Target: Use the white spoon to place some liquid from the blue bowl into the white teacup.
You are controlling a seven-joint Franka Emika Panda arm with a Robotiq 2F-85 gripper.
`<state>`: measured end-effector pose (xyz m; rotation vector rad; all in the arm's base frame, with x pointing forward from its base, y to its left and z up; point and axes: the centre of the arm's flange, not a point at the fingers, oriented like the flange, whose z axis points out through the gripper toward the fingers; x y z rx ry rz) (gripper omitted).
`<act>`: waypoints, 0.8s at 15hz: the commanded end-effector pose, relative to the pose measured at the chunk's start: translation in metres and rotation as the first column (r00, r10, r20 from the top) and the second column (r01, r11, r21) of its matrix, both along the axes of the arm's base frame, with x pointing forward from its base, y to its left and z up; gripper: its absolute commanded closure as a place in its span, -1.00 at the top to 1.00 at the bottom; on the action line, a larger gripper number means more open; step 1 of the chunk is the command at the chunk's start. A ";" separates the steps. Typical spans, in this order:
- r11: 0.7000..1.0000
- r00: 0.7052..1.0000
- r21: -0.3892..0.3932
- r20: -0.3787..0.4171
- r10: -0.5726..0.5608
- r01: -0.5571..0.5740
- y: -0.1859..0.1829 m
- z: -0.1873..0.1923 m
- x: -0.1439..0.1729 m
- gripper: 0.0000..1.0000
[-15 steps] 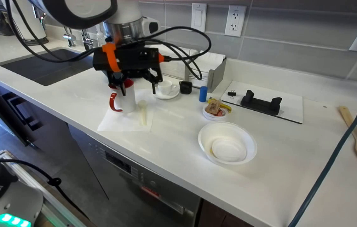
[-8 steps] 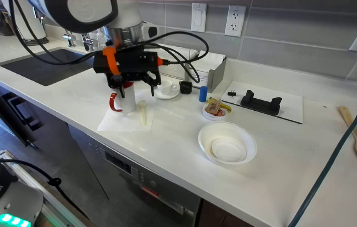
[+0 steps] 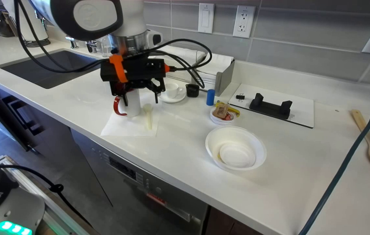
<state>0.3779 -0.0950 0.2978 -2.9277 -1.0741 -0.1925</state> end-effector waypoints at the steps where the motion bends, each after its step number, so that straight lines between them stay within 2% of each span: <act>1: 1.000 1.000 0.022 0.014 0.015 -0.016 -0.003 -0.024 -0.010 1.00; 12: 0.995 0.996 0.096 0.084 0.009 -0.017 0.000 -0.067 -0.011 1.00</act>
